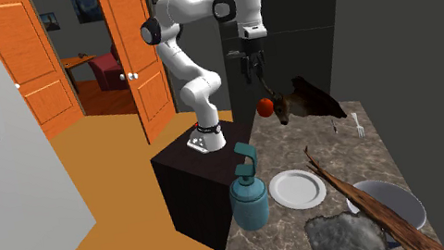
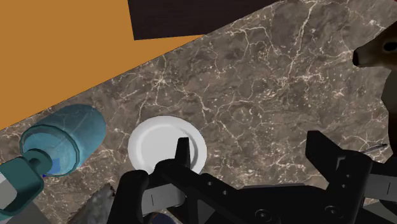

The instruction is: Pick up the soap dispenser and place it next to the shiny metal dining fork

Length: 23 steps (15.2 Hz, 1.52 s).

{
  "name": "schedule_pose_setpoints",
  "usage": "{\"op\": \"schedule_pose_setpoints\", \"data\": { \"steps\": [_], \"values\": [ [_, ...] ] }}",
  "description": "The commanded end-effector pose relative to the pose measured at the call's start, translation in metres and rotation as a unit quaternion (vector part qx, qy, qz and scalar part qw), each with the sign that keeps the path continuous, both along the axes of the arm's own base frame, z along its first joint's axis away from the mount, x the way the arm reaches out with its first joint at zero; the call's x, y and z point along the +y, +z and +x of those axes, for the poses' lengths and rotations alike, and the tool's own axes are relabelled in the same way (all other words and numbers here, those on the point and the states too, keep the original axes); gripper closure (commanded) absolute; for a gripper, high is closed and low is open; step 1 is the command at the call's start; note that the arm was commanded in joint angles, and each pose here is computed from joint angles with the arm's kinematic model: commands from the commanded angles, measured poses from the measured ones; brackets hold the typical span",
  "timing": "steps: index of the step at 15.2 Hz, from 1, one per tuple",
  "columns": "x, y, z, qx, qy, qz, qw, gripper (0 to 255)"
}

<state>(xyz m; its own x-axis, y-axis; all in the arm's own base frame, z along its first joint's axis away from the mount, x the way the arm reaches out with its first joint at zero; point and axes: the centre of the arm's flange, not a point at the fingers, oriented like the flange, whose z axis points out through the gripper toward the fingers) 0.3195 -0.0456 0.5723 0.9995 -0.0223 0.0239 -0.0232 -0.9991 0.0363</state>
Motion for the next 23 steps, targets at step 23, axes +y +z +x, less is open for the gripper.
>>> {"op": "schedule_pose_setpoints", "data": {
  "steps": [23],
  "values": [
    [-0.287,-0.09,0.013,-0.101,0.147,0.029,0.9836,0]
  ]
}}
